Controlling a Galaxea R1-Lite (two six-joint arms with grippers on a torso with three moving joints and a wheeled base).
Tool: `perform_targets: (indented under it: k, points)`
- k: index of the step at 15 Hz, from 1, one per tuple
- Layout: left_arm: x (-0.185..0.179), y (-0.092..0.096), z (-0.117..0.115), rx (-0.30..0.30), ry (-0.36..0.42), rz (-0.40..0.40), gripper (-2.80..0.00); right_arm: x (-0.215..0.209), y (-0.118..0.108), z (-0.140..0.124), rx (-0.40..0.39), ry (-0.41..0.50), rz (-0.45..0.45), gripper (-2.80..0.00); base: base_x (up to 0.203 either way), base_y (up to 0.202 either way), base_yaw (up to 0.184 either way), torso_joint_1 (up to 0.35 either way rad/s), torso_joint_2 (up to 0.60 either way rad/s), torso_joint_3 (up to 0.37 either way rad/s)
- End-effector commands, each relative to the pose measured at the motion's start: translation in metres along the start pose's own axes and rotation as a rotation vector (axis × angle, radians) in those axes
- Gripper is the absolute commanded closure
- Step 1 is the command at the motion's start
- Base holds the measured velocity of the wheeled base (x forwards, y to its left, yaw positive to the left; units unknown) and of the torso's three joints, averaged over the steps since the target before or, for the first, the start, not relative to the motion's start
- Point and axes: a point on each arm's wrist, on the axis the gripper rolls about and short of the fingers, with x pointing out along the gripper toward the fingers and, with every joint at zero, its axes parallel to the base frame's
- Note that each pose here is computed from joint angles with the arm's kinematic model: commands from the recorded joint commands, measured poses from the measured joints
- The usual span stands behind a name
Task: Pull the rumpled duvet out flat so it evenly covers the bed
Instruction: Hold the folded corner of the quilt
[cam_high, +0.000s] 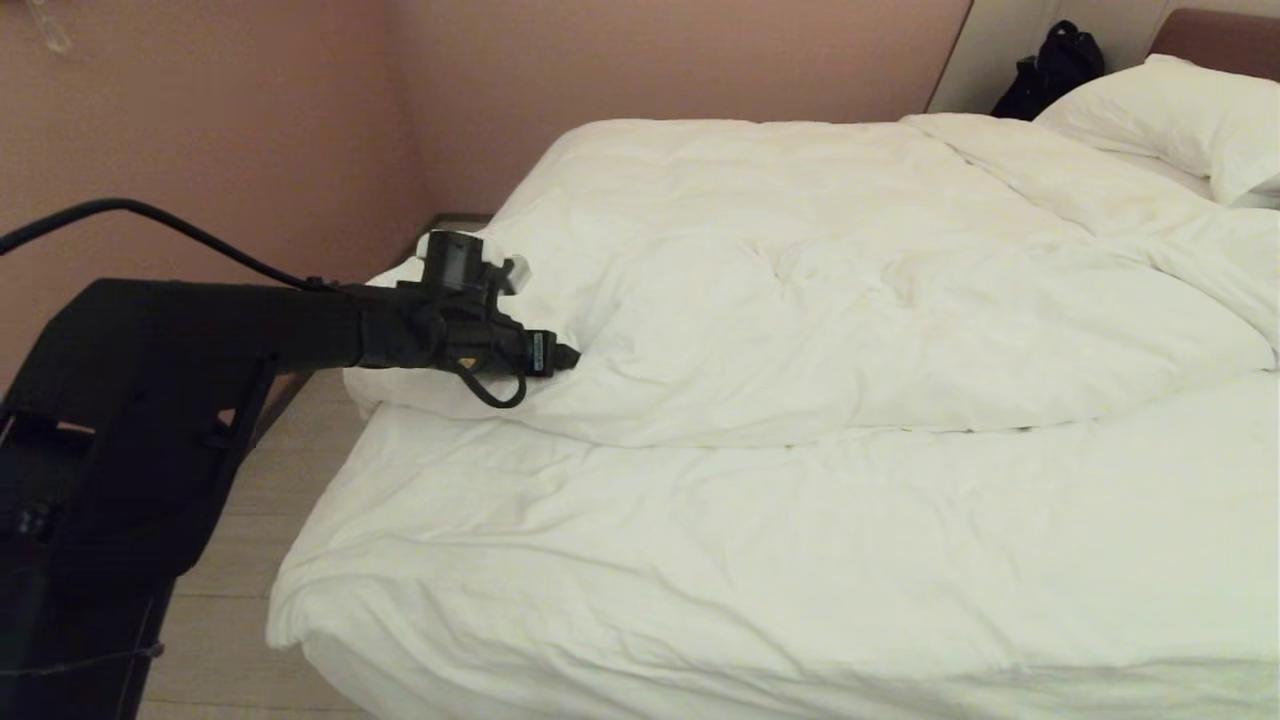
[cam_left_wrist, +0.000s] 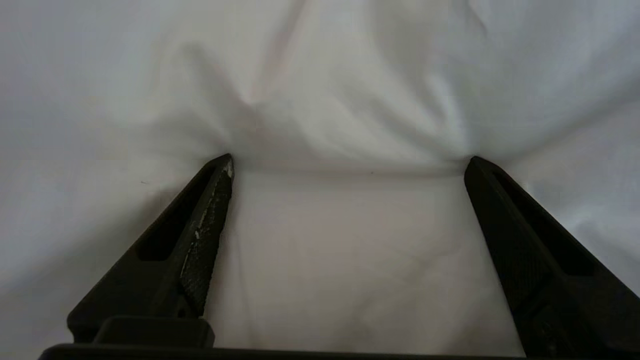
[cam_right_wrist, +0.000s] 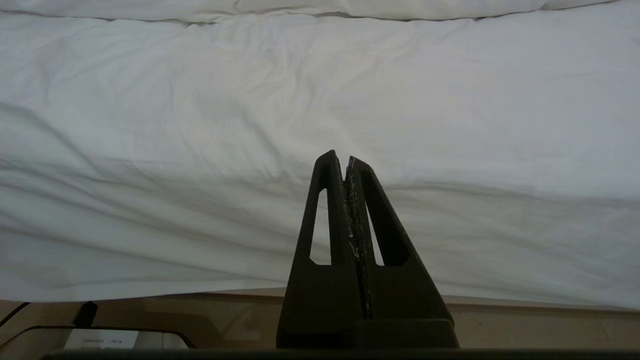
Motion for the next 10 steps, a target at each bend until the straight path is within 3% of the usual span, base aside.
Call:
perform_targets:
  k: [1,9,10]
  points:
    - [0.0075,-0.002,-0.0062,0.0,0.02,-0.006,-2.8,0.0001,0.0,0.0,-0.001,0.002,0.001,0.0,0.0,0.0,0.0,0.0,0.0,0.0]
    - [0.0115,-0.0041,-0.0095,0.003,0.03,-0.009,-2.8,0.0001,0.0,0.0,-0.001,0.002,0.001,0.0,0.0,0.0,0.0,0.0,0.0,0.0]
    - [0.0122,-0.0039,-0.0104,0.004,0.033,-0.009,0.0,0.0001,0.0,0.0,-0.001,0.002,0.001,0.0,0.0,0.0,0.0,0.0,0.0,0.0]
